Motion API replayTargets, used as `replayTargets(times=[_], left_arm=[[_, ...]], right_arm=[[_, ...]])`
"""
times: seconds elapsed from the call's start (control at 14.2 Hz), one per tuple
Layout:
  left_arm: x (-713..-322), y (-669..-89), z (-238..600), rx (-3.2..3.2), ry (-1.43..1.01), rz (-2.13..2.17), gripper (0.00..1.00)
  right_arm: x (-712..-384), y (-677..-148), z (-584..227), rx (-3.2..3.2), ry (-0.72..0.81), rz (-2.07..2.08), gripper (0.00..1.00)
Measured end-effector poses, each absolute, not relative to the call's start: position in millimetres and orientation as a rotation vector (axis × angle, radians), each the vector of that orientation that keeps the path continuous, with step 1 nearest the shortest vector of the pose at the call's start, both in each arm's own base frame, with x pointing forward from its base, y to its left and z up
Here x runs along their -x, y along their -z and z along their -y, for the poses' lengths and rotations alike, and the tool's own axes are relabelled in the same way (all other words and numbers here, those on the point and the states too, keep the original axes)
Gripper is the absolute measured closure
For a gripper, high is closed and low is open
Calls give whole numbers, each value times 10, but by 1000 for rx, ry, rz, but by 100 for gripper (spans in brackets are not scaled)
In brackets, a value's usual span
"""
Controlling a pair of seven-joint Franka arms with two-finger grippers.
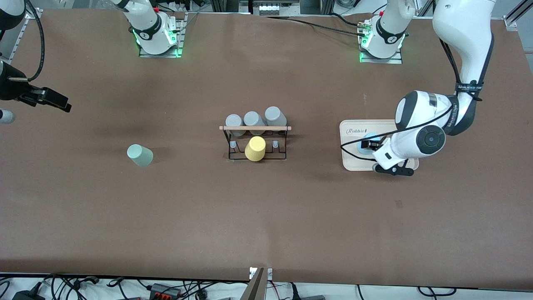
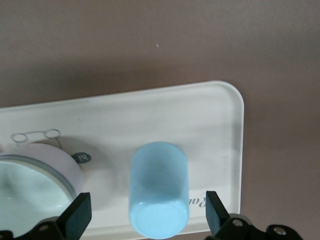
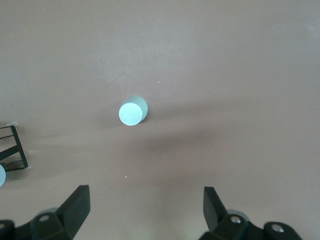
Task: Hang scattered cups on rack with three cups
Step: 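Lower the left gripper around the light blue cup and close it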
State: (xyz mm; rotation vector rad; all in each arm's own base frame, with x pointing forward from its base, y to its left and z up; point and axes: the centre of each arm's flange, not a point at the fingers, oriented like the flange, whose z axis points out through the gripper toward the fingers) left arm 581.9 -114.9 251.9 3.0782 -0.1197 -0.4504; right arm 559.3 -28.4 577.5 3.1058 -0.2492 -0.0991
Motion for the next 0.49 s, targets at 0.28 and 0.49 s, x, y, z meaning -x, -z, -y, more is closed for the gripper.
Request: replayTargets(times=[0.28,0.49], left_arm=[[-5722,-2427,1155,-3049,489,90,0],[-5713,-2421,1138,-3048,492,89,0]], right_arm=[[-5586,-5780,282,-3106,86,249,0],[-5594,-5782,276,-3107,75,247,0]])
